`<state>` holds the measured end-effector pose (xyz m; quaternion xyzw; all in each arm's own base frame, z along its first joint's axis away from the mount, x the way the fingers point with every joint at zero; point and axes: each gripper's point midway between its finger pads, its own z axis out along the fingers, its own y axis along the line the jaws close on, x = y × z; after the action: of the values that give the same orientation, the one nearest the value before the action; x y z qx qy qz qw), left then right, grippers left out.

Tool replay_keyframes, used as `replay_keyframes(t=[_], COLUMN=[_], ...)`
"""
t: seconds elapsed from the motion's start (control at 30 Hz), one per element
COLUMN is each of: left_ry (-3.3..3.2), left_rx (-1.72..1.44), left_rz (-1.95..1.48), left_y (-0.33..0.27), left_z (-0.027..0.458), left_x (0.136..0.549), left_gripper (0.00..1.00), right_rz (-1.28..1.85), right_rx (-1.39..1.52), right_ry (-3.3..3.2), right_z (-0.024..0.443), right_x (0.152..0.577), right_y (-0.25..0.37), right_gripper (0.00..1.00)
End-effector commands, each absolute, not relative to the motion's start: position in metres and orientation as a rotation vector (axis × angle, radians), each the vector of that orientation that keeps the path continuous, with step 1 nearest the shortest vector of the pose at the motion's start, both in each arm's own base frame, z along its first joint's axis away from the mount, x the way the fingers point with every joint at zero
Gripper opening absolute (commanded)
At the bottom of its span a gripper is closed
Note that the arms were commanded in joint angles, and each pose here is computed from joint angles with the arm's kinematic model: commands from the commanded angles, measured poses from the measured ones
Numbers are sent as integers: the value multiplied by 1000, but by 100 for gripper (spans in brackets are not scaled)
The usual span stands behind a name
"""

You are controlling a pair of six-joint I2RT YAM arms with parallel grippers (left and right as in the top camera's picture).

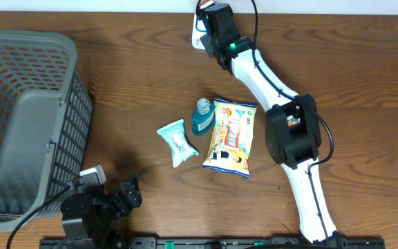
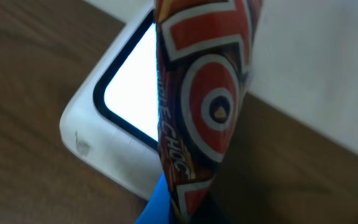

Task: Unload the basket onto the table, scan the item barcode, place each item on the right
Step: 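Lift the chocolate bar with the right gripper and hold it at the scanner, then carry the chocolate bar to the right table edge and release it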

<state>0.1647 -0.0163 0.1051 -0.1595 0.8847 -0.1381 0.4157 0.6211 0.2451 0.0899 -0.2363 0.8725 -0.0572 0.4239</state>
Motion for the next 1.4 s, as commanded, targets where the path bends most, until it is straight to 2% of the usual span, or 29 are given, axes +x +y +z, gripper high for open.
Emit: replay_keyframes(t=[0.0,0.2,0.4,0.53,0.7,0.87,1.03,1.17,1.37], left_ry=[2226,2226,2226,2226,2226,2226,2226,2226,2226], left_rx=[-385,-385,-385,-385,-385,-385,-385,-385,-385], left_rz=[-351,-351,-351,-351,-351,-351,-351,-351,-351], left_y=[-18,-18,-18,-18,-18,-18,-18,-18,-18], left_z=[105,105,105,105,105,105,105,105,105], left_x=[165,165,165,165,165,165,165,165,165], left_gripper=[98,98,98,98,98,98,98,98,98], right_rz=[-157,-263,-364,-444,-634,-728,-807,-880,-858], right_rx=[-475,-403,-357,-182,82,359,559,749,966], right_ry=[2199,2289,2371,2424,2445,2473,2520,2578,2589], right_z=[109,142,193,227,239,216,165,106,57], right_x=[620,606,575,553,540,529,506,459,403], right_y=[242,202,151,86,-7,-97,-182,-256,-321], right_gripper=[1,1,1,1,1,1,1,1,1])
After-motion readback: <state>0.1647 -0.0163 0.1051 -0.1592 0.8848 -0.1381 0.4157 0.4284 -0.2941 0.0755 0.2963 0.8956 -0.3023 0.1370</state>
